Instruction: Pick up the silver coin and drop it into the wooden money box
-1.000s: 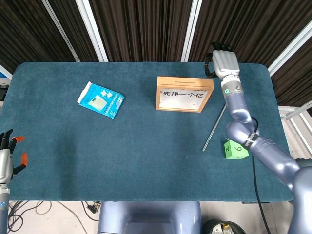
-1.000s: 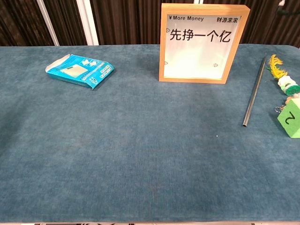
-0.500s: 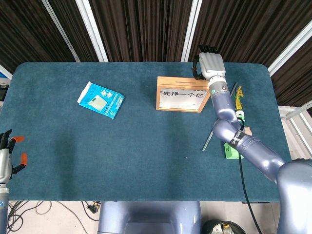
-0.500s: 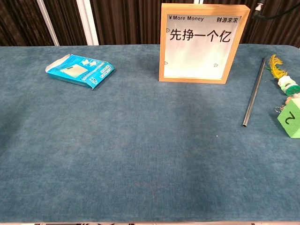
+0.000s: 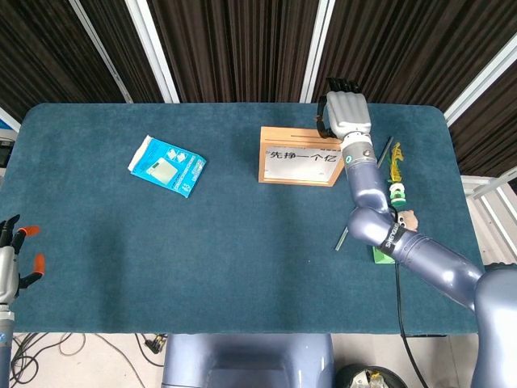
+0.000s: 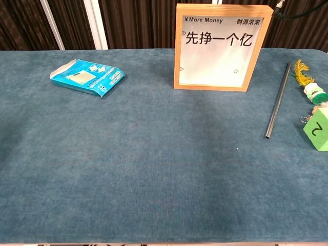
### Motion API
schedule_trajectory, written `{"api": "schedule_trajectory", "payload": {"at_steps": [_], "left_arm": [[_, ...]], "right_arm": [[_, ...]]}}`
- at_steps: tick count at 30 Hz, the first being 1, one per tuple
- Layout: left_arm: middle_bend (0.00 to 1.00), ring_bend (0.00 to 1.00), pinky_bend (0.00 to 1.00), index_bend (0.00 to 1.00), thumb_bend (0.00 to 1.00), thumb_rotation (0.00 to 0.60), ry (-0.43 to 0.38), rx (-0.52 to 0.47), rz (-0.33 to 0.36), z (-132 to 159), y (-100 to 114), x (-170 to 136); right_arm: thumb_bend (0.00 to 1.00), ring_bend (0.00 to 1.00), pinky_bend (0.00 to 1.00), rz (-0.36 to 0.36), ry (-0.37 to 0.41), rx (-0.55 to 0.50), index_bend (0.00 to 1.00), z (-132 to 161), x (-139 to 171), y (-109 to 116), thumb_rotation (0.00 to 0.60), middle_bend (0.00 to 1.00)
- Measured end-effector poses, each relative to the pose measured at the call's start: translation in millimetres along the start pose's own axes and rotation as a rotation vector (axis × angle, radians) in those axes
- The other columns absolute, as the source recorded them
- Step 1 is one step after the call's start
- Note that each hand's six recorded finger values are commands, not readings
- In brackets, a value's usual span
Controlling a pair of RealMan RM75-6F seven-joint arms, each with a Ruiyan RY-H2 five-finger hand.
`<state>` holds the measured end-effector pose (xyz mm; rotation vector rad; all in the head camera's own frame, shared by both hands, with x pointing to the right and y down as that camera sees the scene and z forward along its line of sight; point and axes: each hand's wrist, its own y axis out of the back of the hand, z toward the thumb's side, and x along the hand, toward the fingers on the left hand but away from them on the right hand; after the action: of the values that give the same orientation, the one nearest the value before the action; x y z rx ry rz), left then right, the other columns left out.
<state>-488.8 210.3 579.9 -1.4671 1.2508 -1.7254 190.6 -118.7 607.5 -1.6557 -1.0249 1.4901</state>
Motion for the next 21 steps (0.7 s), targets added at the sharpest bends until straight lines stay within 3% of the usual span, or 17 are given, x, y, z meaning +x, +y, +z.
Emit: {"api": "schedule_trajectory", "payload": {"at_steps": [21], "left_arm": [[0.03, 0.0, 0.0, 0.28, 0.46, 0.6, -0.002, -0.012, -0.002, 0, 2, -1]], "right_arm": [[0.61, 0.0, 0.0, 0.037, -0.031, 0.021, 0.66, 8, 16, -14, 0.6, 0.08]]}}
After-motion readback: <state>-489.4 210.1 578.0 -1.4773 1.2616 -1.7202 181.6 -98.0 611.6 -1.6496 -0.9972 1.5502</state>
